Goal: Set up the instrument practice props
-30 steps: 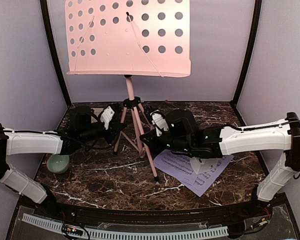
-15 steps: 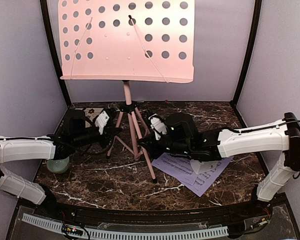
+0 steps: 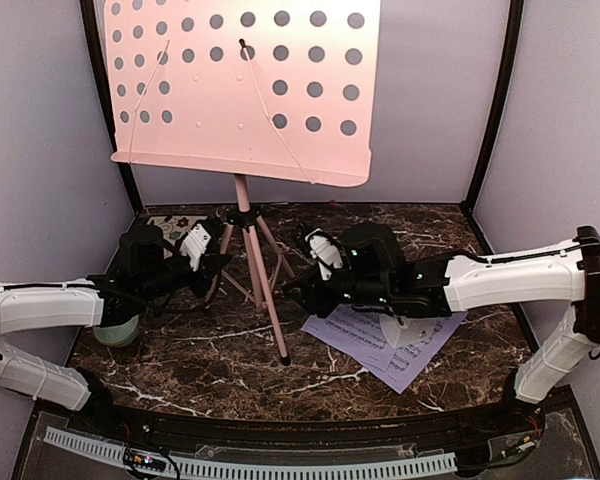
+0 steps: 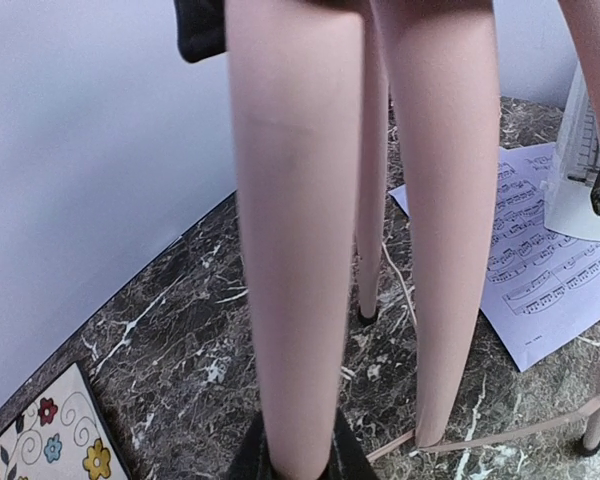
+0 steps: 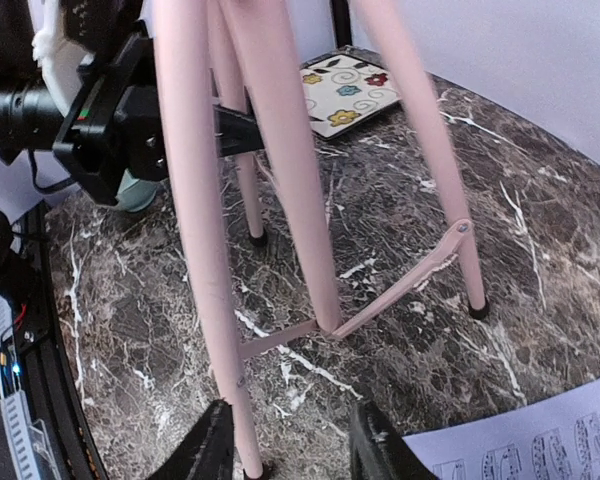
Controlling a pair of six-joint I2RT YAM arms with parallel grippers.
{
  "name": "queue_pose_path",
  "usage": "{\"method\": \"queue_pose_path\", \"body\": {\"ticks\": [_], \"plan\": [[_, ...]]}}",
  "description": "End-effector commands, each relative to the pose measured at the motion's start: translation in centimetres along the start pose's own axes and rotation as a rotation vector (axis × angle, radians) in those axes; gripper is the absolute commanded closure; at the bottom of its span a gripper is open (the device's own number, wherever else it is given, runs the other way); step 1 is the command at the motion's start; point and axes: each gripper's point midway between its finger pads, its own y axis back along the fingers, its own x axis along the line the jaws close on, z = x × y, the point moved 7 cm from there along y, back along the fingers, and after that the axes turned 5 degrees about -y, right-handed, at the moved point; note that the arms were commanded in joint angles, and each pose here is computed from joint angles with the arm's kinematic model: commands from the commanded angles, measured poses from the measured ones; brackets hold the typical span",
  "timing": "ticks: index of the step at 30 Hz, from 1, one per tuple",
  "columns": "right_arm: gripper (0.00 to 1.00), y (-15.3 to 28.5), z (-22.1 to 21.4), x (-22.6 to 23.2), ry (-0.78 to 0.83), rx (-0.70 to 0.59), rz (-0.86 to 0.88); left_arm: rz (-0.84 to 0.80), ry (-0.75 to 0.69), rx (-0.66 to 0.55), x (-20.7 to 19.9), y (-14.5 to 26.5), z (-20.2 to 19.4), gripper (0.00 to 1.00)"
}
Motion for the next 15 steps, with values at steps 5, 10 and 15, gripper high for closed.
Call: {"method": "queue_pose_path", "body": {"ticks": [5,10,15], "plan": [[0.47,3.4,1.7,-2.7,-0.045,-0.105,-0.003,0.156,0.006,-0.086,2.1,1.3,2.1,1.00],[0.42,3.4,1.8,-5.2,-0.072,-0.109,-0.056,0.158,0.017,-0.083,2.0,1.3,1.8,1.00],[0.38,0.0,2.1,-7.2,-0.014,-0.075,-0.116,0.162,0.030,-0.096,2.0,1.3,1.8,1.00]]}}
